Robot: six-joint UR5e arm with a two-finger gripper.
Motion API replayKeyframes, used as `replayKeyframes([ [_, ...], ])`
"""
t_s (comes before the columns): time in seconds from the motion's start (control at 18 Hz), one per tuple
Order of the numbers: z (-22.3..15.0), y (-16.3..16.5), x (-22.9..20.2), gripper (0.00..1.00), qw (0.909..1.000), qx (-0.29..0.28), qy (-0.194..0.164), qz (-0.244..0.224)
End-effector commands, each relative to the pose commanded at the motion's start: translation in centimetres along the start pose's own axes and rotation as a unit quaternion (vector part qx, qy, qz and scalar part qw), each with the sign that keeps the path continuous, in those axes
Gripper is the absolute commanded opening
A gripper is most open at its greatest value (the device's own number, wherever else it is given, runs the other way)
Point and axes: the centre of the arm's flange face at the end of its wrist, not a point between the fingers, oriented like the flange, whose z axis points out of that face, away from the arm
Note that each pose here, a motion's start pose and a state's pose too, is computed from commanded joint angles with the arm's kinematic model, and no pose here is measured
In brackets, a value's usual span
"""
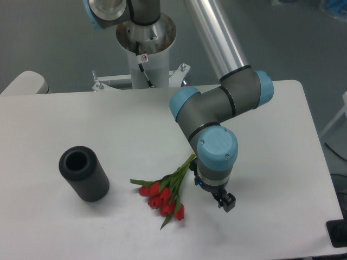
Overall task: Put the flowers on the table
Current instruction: 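Open the gripper to release the tulips and lift away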
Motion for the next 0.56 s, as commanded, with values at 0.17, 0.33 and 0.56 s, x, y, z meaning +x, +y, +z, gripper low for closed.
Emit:
replayKeyframes([
  [0.17,0.13,-0.02,0.00,1.00,1.0000,0.000,0.002,0.002],
  [0.33,0.07,0.00,0.04,1.00,1.0000,0.000,0.001,0.006],
  [0.56,0.13,0.00,0.06,1.00,1.0000,0.000,0.001,0.006],
])
